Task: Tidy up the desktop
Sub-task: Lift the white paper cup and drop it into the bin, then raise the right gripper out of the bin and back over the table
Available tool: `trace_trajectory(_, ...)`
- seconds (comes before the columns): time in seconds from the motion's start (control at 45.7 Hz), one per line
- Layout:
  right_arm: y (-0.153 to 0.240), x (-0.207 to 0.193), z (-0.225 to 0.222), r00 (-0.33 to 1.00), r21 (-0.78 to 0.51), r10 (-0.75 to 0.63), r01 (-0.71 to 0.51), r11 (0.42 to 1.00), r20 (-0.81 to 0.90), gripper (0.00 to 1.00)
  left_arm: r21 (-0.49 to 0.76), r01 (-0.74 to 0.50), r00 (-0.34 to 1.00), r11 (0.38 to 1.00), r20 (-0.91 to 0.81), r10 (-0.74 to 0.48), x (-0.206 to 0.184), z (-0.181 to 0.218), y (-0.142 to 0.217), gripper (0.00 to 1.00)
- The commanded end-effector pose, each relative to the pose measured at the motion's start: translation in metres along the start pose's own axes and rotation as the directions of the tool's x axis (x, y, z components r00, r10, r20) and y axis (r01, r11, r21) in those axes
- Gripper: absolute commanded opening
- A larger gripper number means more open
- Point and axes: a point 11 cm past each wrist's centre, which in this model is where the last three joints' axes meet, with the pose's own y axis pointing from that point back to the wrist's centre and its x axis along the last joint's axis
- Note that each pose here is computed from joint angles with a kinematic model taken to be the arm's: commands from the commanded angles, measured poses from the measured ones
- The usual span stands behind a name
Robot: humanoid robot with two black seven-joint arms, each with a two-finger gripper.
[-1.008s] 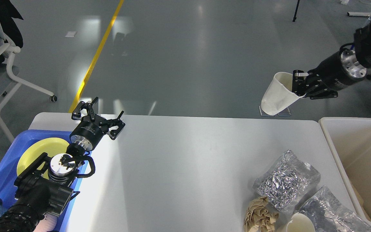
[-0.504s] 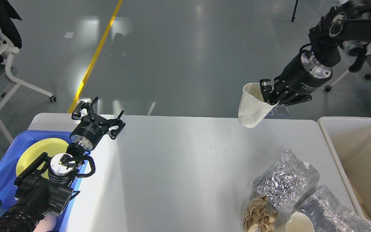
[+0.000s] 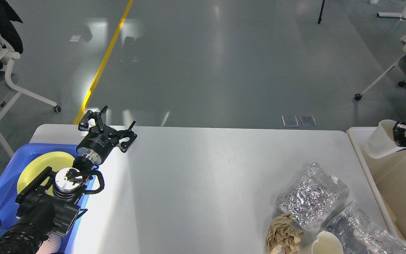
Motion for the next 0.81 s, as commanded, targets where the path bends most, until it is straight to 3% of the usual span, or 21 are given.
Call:
trace_trajectory(0.0, -0.027, 0.004, 0.049, 0.982, -0.089, 0.178, -0.172, 0.981, 0.057, 0.00, -0.001, 0.000, 1.000, 1.000, 0.000, 0.000, 0.000, 0.000, 0.000, 0.97)
trace_trajectory(0.307, -0.097, -0.054, 0.110, 0.891, -0.224, 0.446, -0.419, 0.880, 0.086, 0.00, 0.000, -0.001, 1.000, 1.000, 0.001, 0.001, 0.000, 0.000, 0.000, 0.97)
trace_trajectory(0.416, -0.117, -0.078, 0.099, 0.841, -0.227, 0.513, -0.473, 0.851, 0.171, 0.00, -0.001, 0.000, 1.000, 1.000, 0.000, 0.000, 0.000, 0.000, 0.000, 0.97)
trace_trajectory(0.635, -0.125, -0.089, 0.087, 0.831, -0.217, 0.515, -0.474, 0.853, 0.210, 0.02, 0.000, -0.001, 1.000, 1.000, 0.001, 0.001, 0.000, 0.000, 0.000, 0.97)
trace_trajectory(0.657, -0.126, -0.091, 0.087, 0.837, -0.214, 0.503, -0.462, 0.860, 0.215, 0.28, -0.001, -0.001, 1.000, 1.000, -0.001, 0.001, 0.001, 0.000, 0.000, 0.97)
trace_trajectory(0.679, -0.126, -0.092, 0.088, 0.838, -0.215, 0.501, -0.460, 0.861, 0.215, 0.80, -0.001, 0.000, 1.000, 1.000, 0.000, 0.000, 0.000, 0.000, 0.000, 0.97)
trace_trajectory(0.701, -0.126, -0.092, 0.088, 0.839, -0.218, 0.500, -0.457, 0.862, 0.217, 1.00, -0.001, -0.001, 1.000, 1.000, 0.000, 0.001, 0.000, 0.000, 0.000, 0.97)
trace_trajectory(0.723, -0.126, -0.091, 0.089, 0.837, -0.217, 0.502, -0.460, 0.861, 0.218, 0.96, -0.001, 0.000, 1.000, 1.000, 0.000, 0.000, 0.000, 0.000, 0.000, 0.97)
trace_trajectory(0.789, -0.125, -0.090, 0.089, 0.836, -0.218, 0.503, -0.461, 0.860, 0.217, 1.00, -0.001, 0.000, 1.000, 1.000, 0.000, 0.000, 0.000, 0.000, 0.000, 0.97)
